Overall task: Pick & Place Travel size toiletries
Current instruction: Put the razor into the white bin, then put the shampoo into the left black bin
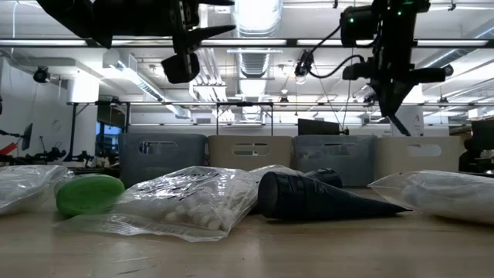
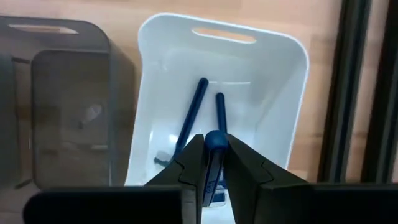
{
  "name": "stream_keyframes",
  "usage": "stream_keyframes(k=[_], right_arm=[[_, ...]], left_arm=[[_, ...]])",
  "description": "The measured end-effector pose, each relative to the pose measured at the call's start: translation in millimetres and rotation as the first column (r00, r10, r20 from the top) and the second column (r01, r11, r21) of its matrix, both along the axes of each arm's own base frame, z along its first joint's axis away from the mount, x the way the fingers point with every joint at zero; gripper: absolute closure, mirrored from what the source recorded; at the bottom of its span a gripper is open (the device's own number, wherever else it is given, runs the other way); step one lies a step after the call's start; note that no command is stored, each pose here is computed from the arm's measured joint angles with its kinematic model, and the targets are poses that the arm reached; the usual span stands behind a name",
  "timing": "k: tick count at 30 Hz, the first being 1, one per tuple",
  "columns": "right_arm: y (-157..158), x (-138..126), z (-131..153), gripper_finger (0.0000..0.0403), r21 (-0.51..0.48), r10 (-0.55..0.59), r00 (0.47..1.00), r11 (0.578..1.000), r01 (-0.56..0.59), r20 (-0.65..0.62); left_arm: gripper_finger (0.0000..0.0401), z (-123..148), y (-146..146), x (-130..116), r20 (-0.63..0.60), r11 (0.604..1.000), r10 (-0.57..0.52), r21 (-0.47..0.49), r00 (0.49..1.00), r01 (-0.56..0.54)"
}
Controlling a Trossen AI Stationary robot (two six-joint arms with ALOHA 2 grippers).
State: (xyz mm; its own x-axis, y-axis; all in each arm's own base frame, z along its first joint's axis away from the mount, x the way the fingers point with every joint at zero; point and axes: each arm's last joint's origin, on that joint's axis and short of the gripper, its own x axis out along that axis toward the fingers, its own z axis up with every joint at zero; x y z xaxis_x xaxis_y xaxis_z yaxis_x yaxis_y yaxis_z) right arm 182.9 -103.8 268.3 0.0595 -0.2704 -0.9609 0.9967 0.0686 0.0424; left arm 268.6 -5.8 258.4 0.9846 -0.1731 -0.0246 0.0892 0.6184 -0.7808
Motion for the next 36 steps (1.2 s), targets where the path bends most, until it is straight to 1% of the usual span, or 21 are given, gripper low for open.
stream_keyframes(k=[7, 12, 16, 21, 29, 32, 36], right_arm=[[-5.9, -9.4, -18.3, 0.0351, 0.094, -0.029, 1.0, 0.995, 0.03, -0.011], [-7.9, -13.8, -29.8, 0.035, 0.109, -0.065, 0.998, 0.992, 0.067, -0.024], [-8.2, -13.6, -35.2, 0.0339, 0.104, -0.08, 0.997, 0.991, 0.081, -0.014], [-9.0, -12.4, -37.7, 0.0307, 0.094, -0.077, 0.997, 0.993, 0.077, 0.001], [-8.4, -11.4, -38.7, 0.0234, 0.089, -0.069, 0.998, 0.994, 0.068, 0.006], [-6.2, -9.9, -38.7, 0.0211, 0.095, -0.06, 0.998, 0.994, 0.059, 0.009], [-0.8, -6.6, -38.8, 0.0189, 0.118, -0.032, 0.999, 0.993, 0.029, 0.023]], left_arm=[[0.0261, -0.9, 0.8, 0.0, -0.007, 1.0, 0.012, 0.013, 1.0, -0.012], [0.0261, -0.9, 4.4, 0.1, -0.004, 0.999, 0.03, 0.028, 1.0, -0.029], [0.0261, -1.0, 7.7, 0.0, -0.005, 0.999, 0.042, 0.029, 0.999, -0.042], [0.0261, -1.0, 9.3, 0.0, -0.005, 0.998, 0.048, 0.029, 0.999, -0.048], [0.0261, -1.5, 9.5, -0.1, -0.01, 0.998, 0.048, 0.03, 0.999, -0.048], [0.0261, -4.2, 9.5, -0.2, -0.037, 0.998, 0.048, 0.03, 0.998, -0.047], [0.0261, -10.8, 9.5, -0.9, -0.106, 0.998, 0.048, 0.031, 0.993, -0.045]])
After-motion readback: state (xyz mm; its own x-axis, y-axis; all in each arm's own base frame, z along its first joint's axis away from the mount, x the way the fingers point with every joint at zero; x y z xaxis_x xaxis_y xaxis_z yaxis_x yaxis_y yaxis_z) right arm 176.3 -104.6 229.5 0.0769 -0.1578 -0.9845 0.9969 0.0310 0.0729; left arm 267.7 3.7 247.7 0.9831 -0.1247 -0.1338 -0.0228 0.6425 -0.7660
